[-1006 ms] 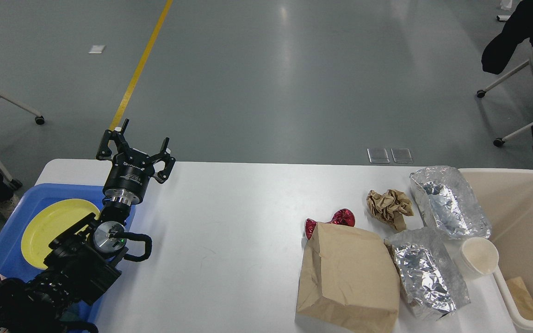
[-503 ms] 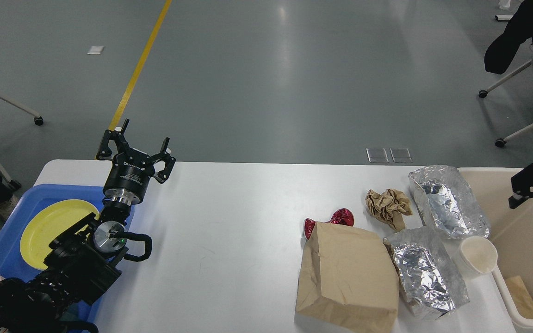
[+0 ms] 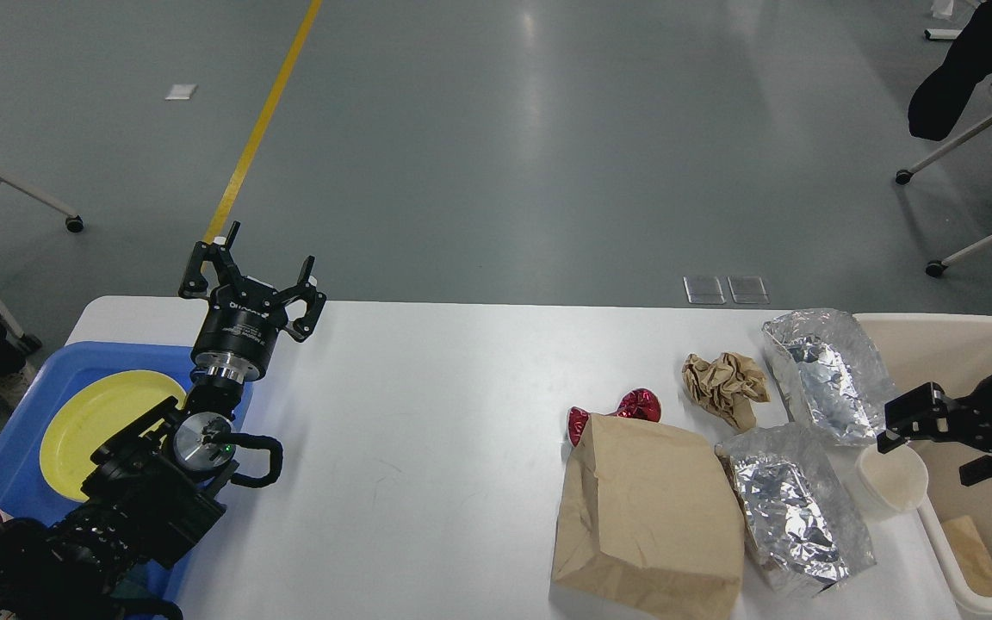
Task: Tidy desktop
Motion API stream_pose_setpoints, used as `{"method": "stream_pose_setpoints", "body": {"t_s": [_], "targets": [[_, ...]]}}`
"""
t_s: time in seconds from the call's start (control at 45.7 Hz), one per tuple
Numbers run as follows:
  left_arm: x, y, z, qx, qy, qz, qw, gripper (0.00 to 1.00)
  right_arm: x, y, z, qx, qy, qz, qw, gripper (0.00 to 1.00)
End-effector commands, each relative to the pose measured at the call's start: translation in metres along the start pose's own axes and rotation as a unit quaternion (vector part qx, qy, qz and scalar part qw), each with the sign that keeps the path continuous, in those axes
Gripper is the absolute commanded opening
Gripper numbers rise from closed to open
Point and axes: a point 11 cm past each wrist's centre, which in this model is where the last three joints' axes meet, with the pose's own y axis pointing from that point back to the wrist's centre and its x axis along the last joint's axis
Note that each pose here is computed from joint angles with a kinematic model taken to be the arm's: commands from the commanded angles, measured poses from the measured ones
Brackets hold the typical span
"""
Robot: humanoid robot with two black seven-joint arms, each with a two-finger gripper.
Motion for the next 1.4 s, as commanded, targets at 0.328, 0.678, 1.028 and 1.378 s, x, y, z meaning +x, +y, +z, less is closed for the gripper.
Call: {"method": "stream_pose_setpoints", "body": {"t_s": [0.328,0.678,1.028,1.378], "targets": [[0.000,0.000,0.000,0.000,0.000,0.000,1.000,0.97,-0.008,-0.043,0.034,-0.003,-0.020,0.045,0.999,1.00],[0.000,0.000,0.000,0.000,0.000,0.000,1.000,0.97,-0.020,-0.074,0.056,0.004,-0.040,0.129,0.991,0.78],[0.000,0.000,0.000,0.000,0.000,0.000,1.000,0.97,-0.031,-0.081,0.058,0.007,-0.050,0.113,0.992,0.00],[0.000,0.000,0.000,0.000,0.000,0.000,1.000,0.97,-0.025,-0.066,0.052,0.018,-0.070,0.083,0.994,0.00]]}}
